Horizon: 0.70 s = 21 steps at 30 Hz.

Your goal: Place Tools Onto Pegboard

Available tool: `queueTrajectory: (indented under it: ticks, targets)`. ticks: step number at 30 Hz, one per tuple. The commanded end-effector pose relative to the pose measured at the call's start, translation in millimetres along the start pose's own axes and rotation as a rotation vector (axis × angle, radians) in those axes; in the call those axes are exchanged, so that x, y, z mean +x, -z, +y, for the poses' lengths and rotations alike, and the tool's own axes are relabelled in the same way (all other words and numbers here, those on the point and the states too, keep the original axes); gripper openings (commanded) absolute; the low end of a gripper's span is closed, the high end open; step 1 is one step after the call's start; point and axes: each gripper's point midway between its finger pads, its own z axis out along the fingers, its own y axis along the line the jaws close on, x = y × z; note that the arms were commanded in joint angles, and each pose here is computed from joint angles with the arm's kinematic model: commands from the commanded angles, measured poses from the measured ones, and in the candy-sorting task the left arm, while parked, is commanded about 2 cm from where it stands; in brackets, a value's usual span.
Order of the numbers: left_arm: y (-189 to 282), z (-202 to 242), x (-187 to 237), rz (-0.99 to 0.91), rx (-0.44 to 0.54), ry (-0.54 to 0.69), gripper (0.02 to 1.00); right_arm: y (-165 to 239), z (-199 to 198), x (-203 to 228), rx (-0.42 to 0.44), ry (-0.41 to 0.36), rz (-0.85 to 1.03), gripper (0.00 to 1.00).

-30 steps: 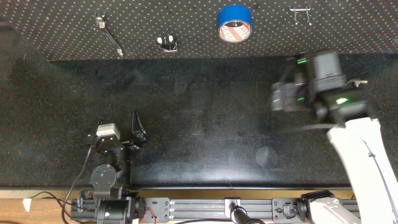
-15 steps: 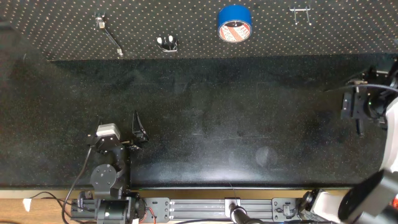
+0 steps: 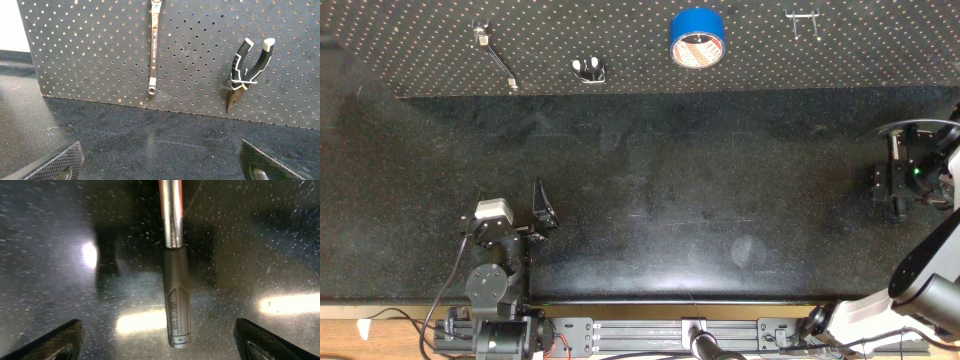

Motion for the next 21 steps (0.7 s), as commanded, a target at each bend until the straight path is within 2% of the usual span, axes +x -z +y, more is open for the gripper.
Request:
queueTrajectory:
  ticks: [1, 21]
  targets:
    - [0, 0, 1, 0.002, 0.002, 0.012, 0.996, -14, -1, 7, -0.019, 0.033, 0.038, 0.976]
    - [0, 0, 1, 0.002, 0.002, 0.012, 0.996, -31, -3, 3, -0.030, 0.082, 0.054, 0.976]
